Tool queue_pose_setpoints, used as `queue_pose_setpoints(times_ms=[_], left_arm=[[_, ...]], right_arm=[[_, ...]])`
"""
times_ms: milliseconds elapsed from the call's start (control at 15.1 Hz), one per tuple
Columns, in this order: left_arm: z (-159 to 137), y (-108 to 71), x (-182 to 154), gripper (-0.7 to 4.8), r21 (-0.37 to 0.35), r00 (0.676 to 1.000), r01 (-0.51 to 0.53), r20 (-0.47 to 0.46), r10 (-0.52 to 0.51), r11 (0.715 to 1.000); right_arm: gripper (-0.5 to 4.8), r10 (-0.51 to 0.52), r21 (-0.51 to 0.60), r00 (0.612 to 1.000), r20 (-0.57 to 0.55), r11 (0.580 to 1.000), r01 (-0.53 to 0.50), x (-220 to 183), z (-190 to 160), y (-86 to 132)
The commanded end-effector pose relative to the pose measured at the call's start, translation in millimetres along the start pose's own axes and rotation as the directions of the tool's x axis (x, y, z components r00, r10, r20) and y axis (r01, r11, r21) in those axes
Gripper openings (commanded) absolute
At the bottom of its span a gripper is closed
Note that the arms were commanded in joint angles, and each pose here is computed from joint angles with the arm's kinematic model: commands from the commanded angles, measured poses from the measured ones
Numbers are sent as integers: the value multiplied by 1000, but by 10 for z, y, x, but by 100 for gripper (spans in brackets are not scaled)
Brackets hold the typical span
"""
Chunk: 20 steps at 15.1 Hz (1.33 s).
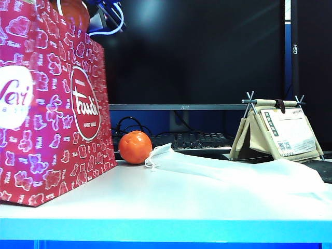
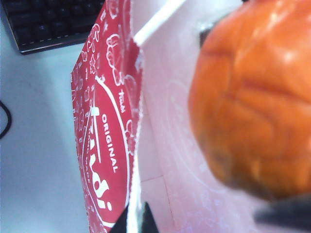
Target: Open the paper bag and put two oranges into the paper bag.
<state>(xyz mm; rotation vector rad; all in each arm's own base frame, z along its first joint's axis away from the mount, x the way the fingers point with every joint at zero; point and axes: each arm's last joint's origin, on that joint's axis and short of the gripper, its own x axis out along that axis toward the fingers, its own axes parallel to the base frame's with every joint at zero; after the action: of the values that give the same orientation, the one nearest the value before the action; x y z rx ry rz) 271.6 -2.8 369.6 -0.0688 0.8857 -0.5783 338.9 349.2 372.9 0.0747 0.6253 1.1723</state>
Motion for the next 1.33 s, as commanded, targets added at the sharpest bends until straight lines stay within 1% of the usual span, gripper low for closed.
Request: queue_pose_setpoints(times_ms=[66, 133, 332, 597, 729, 796, 862, 928, 995, 1061, 1127, 1194, 1260, 1326], left_arm=[[27, -5, -15, -6, 17, 1000, 5, 28, -5, 1000], [27, -4, -16, -6, 16, 1000, 4, 27, -4, 1000], [26, -4, -16, -6, 18, 1000, 5, 27, -5, 1000], [25, -6, -17, -6, 19, 1000, 5, 27, -6, 1000], [25, -5, -16, -6, 19, 1000, 10, 28, -10, 1000], [25, -2, -16, -6, 19, 1000, 0, 26, -1, 1000], [26, -2, -16, -6, 20, 1000, 0, 27, -1, 1000], [27, -2, -16, -6, 20, 1000, 0, 27, 0, 1000], [27, -2, -16, -6, 20, 1000, 0, 27, 0, 1000], [27, -2, -16, -6, 20, 1000, -1, 28, 0, 1000], [29, -1, -16, -6, 21, 1000, -3, 29, 2, 1000], [30, 0, -16, -6, 22, 1000, -5, 29, 5, 1000], [28, 4, -16, -6, 21, 1000, -18, 25, 18, 1000], [24, 18, -18, -6, 20, 997, -72, 13, 71, 997]], right_arm=[[382, 52, 18, 998, 19, 998, -52, -21, 37, 44], [394, 60, 16, 998, 18, 998, -60, -21, 38, 48], [479, 59, 39, 998, 21, 997, -60, -22, 40, 46], [479, 46, 45, 999, 25, 998, -47, -58, 70, 63], [479, 52, 29, 997, 54, 998, -54, -148, 159, 115], [479, 58, 5, 995, 84, 998, -59, -247, 242, 173], [460, 71, -56, 988, 139, 996, -63, -431, 378, 295], [457, 69, -145, 978, 196, 989, -41, -696, 521, 451], [449, 25, -204, 974, 226, 979, 23, -905, 590, 542], [428, -60, -262, 966, 250, 957, 127, -1117, 631, 610], [426, -152, -300, 954, 259, 926, 229, -1262, 637, 655], [427, -270, -320, 927, 260, 882, 347, -1423, 628, 659], [427, -405, -320, 886, 228, 828, 461, -1577, 591, 583], [427, -501, -304, 849, 169, 793, 528, -1652, 540, 446]])
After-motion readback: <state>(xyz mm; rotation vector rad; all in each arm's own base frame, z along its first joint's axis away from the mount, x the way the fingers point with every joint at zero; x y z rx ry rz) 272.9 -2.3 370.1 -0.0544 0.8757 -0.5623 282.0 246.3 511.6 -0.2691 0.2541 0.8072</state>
